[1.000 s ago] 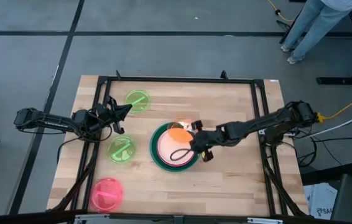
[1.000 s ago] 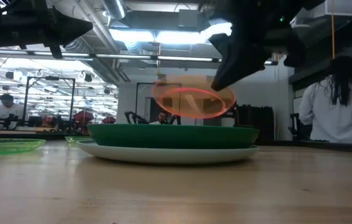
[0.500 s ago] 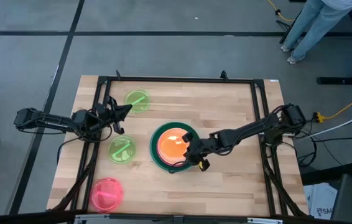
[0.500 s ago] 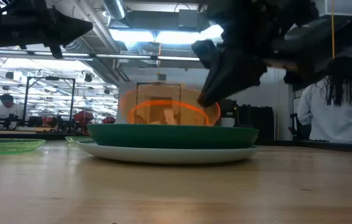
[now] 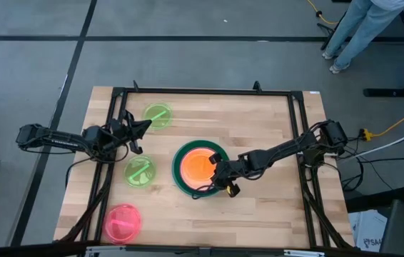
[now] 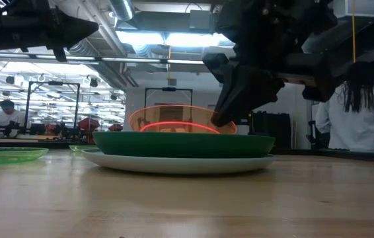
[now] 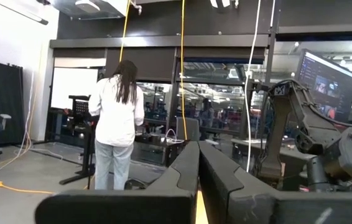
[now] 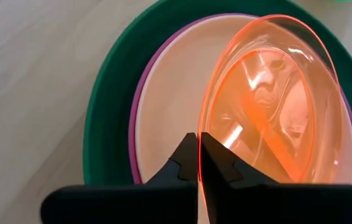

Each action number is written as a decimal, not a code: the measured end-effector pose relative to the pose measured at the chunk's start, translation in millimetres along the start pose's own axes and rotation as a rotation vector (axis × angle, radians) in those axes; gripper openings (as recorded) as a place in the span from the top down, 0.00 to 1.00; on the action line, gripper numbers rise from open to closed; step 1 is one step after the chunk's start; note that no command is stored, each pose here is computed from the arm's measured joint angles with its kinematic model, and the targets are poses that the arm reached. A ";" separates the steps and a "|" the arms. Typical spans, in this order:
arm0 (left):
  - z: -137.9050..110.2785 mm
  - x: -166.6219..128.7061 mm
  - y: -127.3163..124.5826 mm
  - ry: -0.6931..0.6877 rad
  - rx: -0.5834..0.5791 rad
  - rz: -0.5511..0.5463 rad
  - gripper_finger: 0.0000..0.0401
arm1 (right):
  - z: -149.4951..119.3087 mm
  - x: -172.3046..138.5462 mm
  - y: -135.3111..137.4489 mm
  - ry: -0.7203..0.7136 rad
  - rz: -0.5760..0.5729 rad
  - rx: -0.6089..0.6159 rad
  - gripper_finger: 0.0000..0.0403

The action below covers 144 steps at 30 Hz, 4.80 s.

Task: Stack plastic plates
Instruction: Stack the orange plate on top of the light orange plate, then stack the bottom light green plate on top of the orange plate

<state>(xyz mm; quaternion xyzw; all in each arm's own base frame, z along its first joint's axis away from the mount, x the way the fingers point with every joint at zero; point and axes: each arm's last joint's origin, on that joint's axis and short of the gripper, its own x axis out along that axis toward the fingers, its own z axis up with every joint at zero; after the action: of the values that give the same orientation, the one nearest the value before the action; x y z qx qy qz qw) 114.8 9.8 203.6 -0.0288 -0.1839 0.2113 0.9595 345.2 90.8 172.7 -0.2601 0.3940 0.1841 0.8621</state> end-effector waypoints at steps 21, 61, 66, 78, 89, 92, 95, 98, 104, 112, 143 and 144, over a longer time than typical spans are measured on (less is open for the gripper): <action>1.8 0.0 0.6 -0.017 0.017 0.020 0.99 | -0.7 0.0 -0.5 0.013 -0.023 0.123 0.87; -4.7 22.2 -9.3 0.266 0.132 0.047 0.59 | -20.3 -61.7 8.3 -0.152 0.037 0.353 0.67; -1.3 33.6 -14.7 0.402 0.127 0.058 0.60 | -37.5 -63.7 16.2 -0.209 0.022 0.356 0.67; 4.1 58.3 -19.5 0.846 0.064 0.189 0.60 | -70.3 -56.8 32.7 -0.304 0.019 0.345 0.67; -12.6 81.1 -12.6 1.264 -0.087 0.184 0.60 | -102.5 -48.1 47.9 -0.255 0.029 0.384 0.67; -19.0 88.0 -6.1 1.372 -0.098 0.217 0.60 | -106.5 -47.4 49.9 -0.256 0.029 0.392 0.67; -22.9 93.7 0.8 1.482 -0.099 0.243 0.60 | -109.6 -47.1 50.9 -0.274 0.011 0.397 0.67; -23.3 99.0 7.1 1.579 -0.101 0.248 0.60 | -111.2 -46.9 50.8 -0.273 -0.014 0.400 0.67; -31.8 99.5 24.9 1.752 -0.125 0.254 0.60 | -110.9 -46.6 49.9 -0.277 -0.041 0.403 0.67; -55.6 89.3 39.0 2.040 -0.186 0.258 0.60 | -111.2 -46.5 50.0 -0.274 -0.041 0.403 0.67; -103.8 78.5 30.8 2.209 -0.135 -0.090 0.60 | -111.8 -46.3 50.0 -0.266 -0.049 0.404 0.67; -103.9 78.1 30.9 2.210 -0.135 -0.090 0.60 | -111.7 -46.3 50.0 -0.267 -0.049 0.404 0.67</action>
<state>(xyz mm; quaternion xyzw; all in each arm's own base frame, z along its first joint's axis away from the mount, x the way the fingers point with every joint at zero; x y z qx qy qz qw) 206.5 72.7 129.3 -0.2471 0.7617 0.0235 0.5985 225.1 59.1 131.6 -0.0652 0.2991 0.1131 0.9452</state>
